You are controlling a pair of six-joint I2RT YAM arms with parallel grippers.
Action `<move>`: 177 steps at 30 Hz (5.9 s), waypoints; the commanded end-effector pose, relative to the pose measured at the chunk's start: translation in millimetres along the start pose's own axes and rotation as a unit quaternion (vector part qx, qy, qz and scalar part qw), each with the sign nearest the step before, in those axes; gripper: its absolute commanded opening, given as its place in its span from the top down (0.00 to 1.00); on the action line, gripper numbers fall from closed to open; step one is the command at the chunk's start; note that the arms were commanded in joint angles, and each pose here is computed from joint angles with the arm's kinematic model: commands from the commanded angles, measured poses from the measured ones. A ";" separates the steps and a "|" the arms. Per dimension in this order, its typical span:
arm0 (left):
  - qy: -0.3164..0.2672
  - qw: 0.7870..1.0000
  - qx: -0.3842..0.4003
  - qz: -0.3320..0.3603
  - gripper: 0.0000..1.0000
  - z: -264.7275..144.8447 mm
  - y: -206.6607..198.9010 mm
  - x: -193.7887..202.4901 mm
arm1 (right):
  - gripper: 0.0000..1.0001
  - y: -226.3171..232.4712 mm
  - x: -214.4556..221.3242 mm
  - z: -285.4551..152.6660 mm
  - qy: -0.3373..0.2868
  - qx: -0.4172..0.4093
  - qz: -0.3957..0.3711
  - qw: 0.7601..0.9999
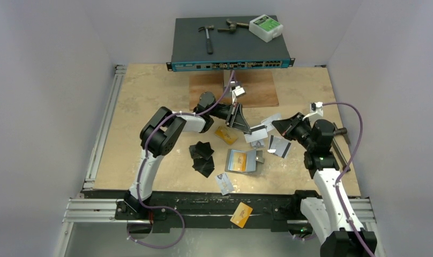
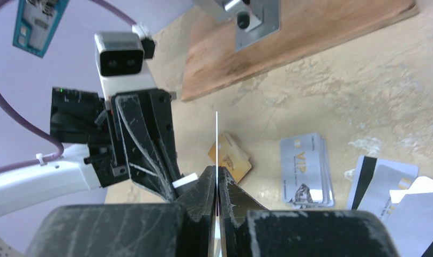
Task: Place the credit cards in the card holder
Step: Insert the credit card into the card holder.
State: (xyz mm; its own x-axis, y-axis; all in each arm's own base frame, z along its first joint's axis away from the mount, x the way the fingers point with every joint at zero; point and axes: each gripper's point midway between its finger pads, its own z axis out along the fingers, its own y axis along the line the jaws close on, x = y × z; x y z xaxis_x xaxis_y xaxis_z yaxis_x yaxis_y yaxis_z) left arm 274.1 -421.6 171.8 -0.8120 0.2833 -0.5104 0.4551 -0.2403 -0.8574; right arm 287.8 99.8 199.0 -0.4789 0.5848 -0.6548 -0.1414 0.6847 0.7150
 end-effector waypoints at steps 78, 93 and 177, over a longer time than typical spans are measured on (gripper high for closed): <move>0.070 0.944 -0.147 0.288 0.47 -66.2 -252.3 69.3 | 1.00 266.2 76.9 -81.1 0.176 -0.470 -0.226 0.835; 0.063 0.945 -0.150 0.284 1.00 -60.1 -256.5 65.1 | 1.00 269.4 65.5 -68.1 0.143 -0.446 -0.206 0.859; 0.096 0.916 -0.384 -0.068 0.42 -53.4 44.1 114.0 | 1.00 -41.4 124.1 -26.7 0.190 0.282 -0.105 0.934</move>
State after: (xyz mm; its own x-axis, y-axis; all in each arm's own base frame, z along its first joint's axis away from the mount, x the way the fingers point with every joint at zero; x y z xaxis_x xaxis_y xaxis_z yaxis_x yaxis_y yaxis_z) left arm 213.5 -337.7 67.8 -0.8242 0.4805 -0.2997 0.5462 0.5344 -0.6451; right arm 205.8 145.8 97.4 -0.7967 0.2574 -0.5468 0.0821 0.9425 0.3241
